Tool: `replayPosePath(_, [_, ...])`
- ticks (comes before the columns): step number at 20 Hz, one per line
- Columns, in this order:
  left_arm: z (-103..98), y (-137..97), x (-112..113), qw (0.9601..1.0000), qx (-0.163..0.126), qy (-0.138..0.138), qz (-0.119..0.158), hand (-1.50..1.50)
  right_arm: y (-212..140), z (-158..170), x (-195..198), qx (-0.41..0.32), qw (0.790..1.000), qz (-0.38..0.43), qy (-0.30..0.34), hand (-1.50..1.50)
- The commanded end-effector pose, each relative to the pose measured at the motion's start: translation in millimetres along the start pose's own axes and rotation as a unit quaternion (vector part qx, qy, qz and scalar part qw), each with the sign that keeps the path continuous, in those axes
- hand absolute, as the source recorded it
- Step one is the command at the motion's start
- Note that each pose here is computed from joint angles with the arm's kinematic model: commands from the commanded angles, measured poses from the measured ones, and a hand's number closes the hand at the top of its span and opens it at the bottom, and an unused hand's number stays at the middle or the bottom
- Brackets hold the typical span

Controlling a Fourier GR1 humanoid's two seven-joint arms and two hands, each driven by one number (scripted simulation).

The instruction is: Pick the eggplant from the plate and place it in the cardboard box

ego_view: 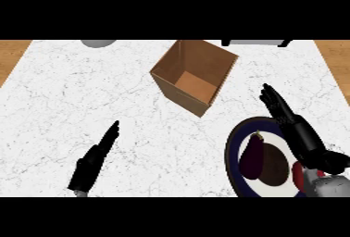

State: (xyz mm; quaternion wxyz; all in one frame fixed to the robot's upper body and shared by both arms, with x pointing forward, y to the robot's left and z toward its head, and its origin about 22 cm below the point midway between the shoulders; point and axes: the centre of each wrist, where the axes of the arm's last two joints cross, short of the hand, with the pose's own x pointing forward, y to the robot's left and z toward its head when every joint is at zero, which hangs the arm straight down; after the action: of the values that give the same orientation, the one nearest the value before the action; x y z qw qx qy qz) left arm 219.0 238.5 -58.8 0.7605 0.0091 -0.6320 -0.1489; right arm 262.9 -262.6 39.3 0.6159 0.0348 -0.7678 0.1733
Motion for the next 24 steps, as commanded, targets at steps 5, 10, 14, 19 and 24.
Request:
replayPosePath(5, [-24.1,59.2,71.0,0.9834,0.048,-0.143,-0.1,0.0,-79.6,7.2,73.4,-0.238,0.966,0.091,-0.035,-1.5])
replayPosePath(10, [-30.2,64.5,109.7,0.9777,0.024,-0.179,-0.108,0.0,-113.2,61.9,80.1,-0.284,0.926,0.228,0.102,-1.5])
replayPosePath(14, [-32.8,69.5,123.5,0.9778,0.014,-0.177,-0.112,0.0,-79.0,88.0,89.5,-0.222,0.922,0.306,0.081,-1.5])
replayPosePath(19, [-38.6,54.5,127.6,0.9771,0.003,-0.188,-0.1,0.0,-65.9,84.0,107.0,-0.15,0.908,0.381,0.093,-1.5])
replayPosePath(24, [-38.6,63.3,127.9,0.9762,-0.013,-0.187,-0.109,0.0,-67.4,75.4,115.7,-0.055,0.866,0.45,0.211,-1.5])
